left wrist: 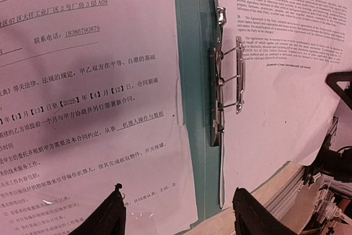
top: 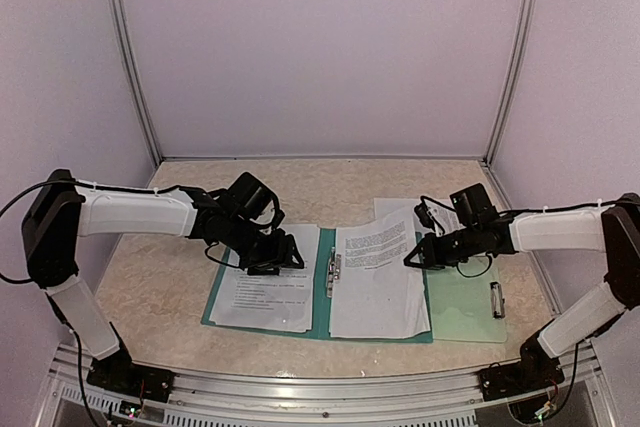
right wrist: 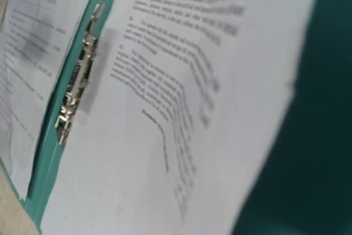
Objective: Put the files into the folder
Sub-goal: Place the file in the spring clip on the folder.
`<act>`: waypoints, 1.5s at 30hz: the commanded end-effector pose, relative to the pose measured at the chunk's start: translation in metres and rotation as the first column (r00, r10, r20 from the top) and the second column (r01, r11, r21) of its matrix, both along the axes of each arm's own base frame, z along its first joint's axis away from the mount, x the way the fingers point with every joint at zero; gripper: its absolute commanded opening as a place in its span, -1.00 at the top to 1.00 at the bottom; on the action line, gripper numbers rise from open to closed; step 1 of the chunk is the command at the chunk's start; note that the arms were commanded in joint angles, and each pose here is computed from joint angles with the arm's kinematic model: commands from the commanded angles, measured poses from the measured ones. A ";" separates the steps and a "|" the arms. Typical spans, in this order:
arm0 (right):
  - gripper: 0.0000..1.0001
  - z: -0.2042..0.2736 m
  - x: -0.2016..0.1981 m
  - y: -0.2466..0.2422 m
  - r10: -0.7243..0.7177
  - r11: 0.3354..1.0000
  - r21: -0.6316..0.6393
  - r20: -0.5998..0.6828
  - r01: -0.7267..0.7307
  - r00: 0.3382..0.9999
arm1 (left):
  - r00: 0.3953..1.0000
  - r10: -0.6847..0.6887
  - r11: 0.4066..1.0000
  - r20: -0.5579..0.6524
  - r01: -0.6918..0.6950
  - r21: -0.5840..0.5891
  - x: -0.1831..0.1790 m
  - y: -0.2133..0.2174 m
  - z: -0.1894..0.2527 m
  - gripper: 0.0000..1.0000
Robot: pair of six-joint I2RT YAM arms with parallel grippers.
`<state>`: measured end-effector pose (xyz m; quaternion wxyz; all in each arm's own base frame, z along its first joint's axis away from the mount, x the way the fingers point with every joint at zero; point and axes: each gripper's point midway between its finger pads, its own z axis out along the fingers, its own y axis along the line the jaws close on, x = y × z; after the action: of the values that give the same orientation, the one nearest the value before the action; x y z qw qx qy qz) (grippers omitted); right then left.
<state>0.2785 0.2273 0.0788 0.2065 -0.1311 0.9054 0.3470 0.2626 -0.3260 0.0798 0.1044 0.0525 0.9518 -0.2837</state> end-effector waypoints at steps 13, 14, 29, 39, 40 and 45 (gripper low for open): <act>1.00 -0.016 0.004 -0.005 -0.021 0.999 -0.026 -0.007 0.021 1.000 | 1.000 -0.017 1.000 0.005 0.017 0.016 0.002 -0.005 0.000 -0.28; 1.00 -0.016 0.004 -0.006 -0.020 0.999 -0.029 -0.007 0.020 1.000 | 1.000 -0.015 1.000 0.005 0.015 0.016 0.002 -0.004 0.000 -0.28; 0.69 -0.013 0.005 -0.008 -0.023 0.998 -0.053 0.000 0.023 1.000 | 1.000 -0.022 1.000 0.007 0.022 0.010 0.003 -0.008 0.003 -0.28; 0.01 -0.009 0.012 -0.021 -0.063 0.989 -0.135 0.020 0.065 0.998 | 1.000 -0.024 1.000 0.009 0.024 0.009 0.003 -0.009 0.004 -0.28; -0.06 -0.007 0.015 -0.024 -0.072 0.985 -0.155 0.030 0.076 0.997 | 1.000 -0.024 1.000 0.010 0.024 0.009 0.003 -0.009 0.005 -0.28; -0.42 0.004 0.028 -0.043 -0.118 0.952 -0.270 0.102 0.142 0.988 | 1.000 -0.009 1.000 0.023 0.009 0.029 0.006 -0.004 0.003 -0.30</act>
<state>0.2945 0.2063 0.0689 0.2180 -0.1192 0.9319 0.2641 0.2650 -0.3317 0.0836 0.1048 0.0554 0.9513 -0.2845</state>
